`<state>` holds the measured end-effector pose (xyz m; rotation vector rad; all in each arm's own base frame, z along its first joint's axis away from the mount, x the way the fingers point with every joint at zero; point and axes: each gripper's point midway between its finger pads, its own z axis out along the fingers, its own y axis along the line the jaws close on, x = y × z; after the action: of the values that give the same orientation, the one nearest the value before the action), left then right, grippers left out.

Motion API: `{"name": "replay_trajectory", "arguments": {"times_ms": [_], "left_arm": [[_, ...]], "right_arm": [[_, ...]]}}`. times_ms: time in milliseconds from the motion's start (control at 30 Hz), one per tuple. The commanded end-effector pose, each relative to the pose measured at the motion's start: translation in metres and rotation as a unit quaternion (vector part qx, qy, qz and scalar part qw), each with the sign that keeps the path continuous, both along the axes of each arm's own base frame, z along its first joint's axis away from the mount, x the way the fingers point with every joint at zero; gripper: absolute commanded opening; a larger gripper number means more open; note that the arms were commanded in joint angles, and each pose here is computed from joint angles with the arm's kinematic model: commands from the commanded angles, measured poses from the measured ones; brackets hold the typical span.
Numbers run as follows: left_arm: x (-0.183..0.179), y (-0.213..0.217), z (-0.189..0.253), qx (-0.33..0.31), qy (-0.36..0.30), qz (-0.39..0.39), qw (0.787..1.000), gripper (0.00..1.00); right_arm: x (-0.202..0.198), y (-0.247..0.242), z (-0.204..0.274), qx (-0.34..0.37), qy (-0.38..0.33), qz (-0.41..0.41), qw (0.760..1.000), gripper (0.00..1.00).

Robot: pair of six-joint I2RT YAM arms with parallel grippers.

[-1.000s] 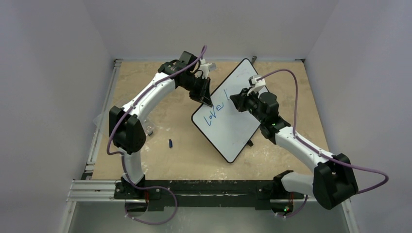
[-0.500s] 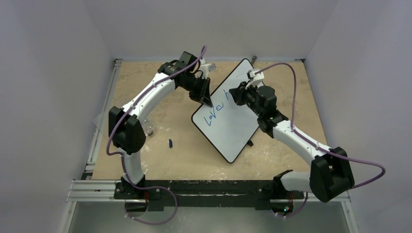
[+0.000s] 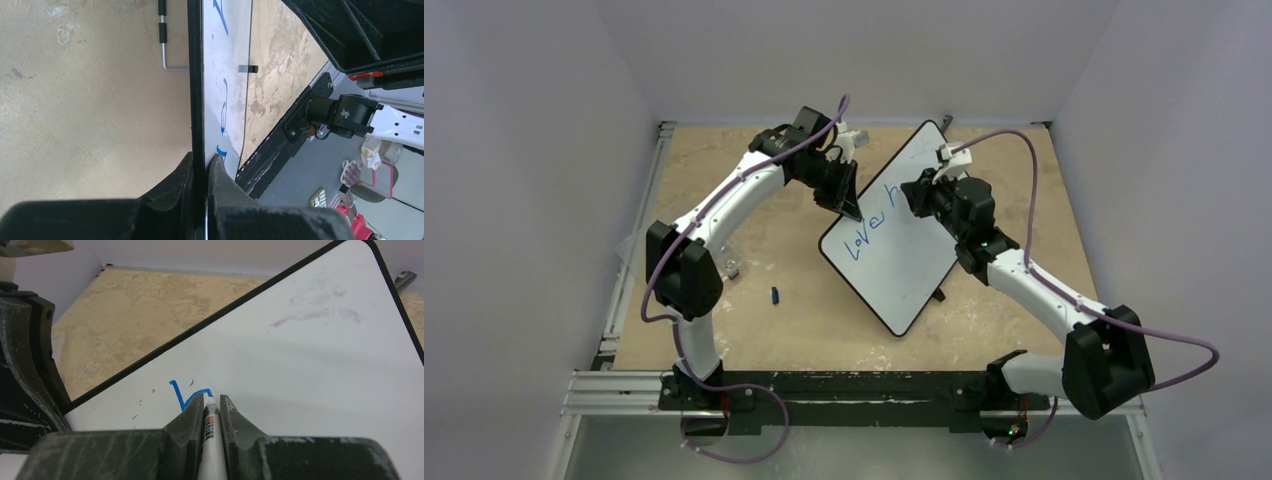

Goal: Write a sentence on the whiteboard

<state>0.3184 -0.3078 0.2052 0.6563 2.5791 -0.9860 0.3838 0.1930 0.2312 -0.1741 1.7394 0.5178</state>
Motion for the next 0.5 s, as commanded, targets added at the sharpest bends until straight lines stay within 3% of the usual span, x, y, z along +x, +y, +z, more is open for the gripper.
{"name": "replay_trajectory", "arguments": {"times_ms": [0, 467], "left_arm": [[0.005, 0.019, -0.014, 0.081, -0.068, -0.009, 0.994, 0.0], [0.005, 0.018, -0.015, 0.082, -0.067, -0.01, 0.994, 0.0]], "right_arm": [[-0.012, -0.008, -0.022, -0.019, 0.032, -0.005, 0.999, 0.0], [-0.029, -0.002, -0.027, -0.012, 0.035, 0.032, 0.999, 0.0]]}}
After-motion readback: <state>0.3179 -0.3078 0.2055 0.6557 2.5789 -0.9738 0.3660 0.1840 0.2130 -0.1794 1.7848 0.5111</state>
